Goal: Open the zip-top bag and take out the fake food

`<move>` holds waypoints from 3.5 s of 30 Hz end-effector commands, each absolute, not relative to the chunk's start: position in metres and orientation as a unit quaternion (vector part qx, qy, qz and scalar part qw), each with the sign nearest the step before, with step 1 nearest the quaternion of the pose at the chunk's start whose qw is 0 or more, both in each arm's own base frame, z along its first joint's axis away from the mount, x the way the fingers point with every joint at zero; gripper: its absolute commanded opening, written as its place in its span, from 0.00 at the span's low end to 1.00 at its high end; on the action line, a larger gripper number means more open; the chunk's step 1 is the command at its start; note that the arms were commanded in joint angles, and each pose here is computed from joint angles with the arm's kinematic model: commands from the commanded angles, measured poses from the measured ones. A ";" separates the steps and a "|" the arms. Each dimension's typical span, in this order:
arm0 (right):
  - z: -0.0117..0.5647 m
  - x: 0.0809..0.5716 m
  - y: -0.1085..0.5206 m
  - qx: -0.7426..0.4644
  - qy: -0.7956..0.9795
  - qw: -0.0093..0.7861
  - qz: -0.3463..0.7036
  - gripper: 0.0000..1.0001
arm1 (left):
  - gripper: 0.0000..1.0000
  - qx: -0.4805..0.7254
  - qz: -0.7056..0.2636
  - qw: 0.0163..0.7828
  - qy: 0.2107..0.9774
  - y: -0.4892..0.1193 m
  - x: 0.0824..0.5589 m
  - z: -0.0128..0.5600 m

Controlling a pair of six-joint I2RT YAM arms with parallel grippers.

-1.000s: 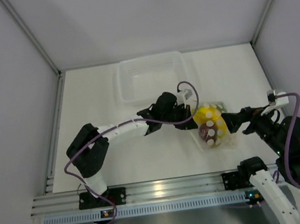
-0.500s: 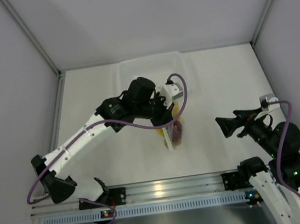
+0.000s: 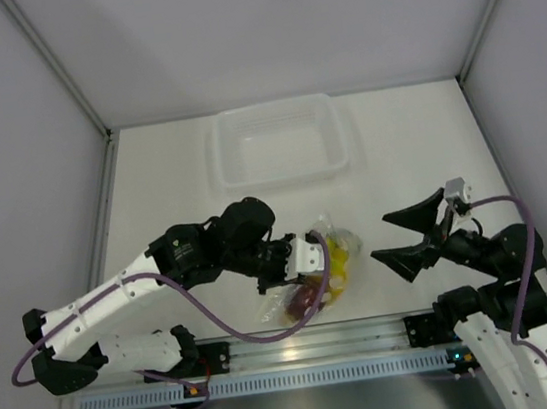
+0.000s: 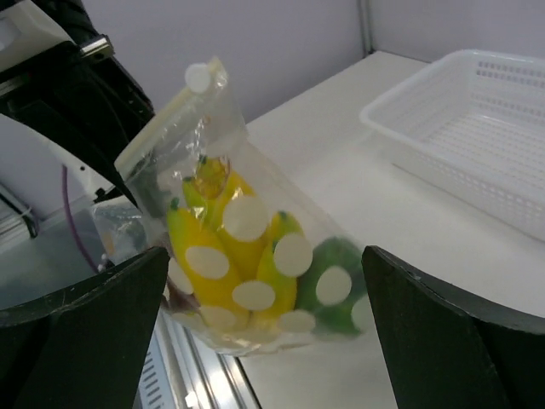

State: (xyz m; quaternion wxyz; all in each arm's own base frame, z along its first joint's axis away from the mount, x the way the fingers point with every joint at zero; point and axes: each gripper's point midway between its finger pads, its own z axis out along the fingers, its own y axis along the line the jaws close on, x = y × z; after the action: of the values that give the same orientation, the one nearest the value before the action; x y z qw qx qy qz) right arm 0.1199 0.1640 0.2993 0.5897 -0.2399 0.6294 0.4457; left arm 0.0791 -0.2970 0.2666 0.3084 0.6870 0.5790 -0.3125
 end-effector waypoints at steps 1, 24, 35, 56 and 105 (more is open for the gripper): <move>0.331 0.095 0.177 -0.331 0.543 0.605 0.478 0.98 | 0.00 0.722 -0.328 0.333 0.510 -0.294 0.059 0.279; 0.336 0.065 0.244 -0.498 0.415 0.534 0.543 0.77 | 0.00 0.736 -0.388 0.300 0.467 -0.300 0.030 0.288; 0.339 0.096 0.254 -0.488 0.437 0.563 0.504 0.73 | 0.00 0.736 -0.424 0.298 0.435 -0.291 0.012 0.301; 0.355 0.045 0.245 -0.548 0.358 0.514 0.554 0.51 | 0.00 0.735 -0.431 0.290 0.436 -0.295 0.010 0.302; 0.360 0.140 0.269 -0.462 0.560 0.539 0.427 0.00 | 0.75 0.629 -0.269 0.450 0.574 -0.294 0.131 0.312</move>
State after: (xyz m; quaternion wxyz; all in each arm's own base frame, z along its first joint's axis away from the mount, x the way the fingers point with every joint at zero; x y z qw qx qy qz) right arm 0.1340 0.2692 0.3452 0.5175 -0.4508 0.5655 0.4575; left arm 0.1154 -0.2852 0.2731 0.3947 0.6623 0.5890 -0.2421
